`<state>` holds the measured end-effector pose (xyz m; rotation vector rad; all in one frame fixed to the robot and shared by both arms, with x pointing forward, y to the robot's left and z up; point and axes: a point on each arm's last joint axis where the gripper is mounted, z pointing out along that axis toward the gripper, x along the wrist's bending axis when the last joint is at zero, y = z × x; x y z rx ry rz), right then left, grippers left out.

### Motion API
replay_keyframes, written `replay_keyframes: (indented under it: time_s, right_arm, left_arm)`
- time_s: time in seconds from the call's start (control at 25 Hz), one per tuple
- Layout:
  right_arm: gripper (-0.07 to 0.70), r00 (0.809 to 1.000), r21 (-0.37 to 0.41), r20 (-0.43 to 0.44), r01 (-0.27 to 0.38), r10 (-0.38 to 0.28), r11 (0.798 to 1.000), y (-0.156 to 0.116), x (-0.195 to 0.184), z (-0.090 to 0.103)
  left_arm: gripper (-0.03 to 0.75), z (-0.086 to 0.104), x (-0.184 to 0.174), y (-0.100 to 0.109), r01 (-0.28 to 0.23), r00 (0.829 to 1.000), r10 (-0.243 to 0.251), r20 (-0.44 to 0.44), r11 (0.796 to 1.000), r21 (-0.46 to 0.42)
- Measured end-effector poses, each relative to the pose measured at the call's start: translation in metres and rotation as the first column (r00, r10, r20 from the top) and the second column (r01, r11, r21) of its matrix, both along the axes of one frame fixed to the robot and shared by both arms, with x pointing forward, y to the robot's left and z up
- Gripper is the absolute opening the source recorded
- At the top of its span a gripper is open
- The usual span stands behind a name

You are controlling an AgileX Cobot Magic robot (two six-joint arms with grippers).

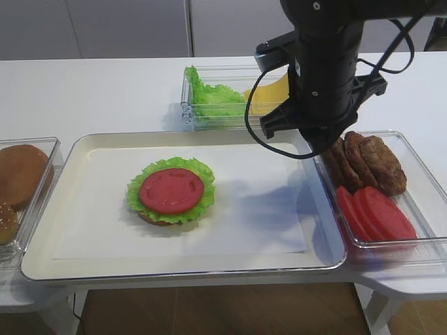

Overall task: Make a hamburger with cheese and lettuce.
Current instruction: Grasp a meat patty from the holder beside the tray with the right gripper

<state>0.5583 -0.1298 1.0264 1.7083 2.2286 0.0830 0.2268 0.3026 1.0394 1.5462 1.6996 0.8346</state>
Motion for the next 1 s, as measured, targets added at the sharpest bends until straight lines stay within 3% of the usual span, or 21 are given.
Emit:
replay_keyframes:
  time_s: [0.64, 1.0]
  right_arm:
    - [0.112, 1.000, -0.005, -0.004, 0.008, -0.008, 1.000, -0.001, 0.000, 0.001]
    - [0.111, 0.998, 0.043, 0.064, 0.022, -0.025, 0.999, -0.003, -0.004, 0.029]
  left_arm:
    - [0.358, 0.000, 0.000, 0.000, 0.000, 1.000, 0.000, 0.000, 1.000, 0.000]
    - [0.358, 0.000, 0.000, 0.000, 0.000, 1.000, 0.000, 0.000, 1.000, 0.000]
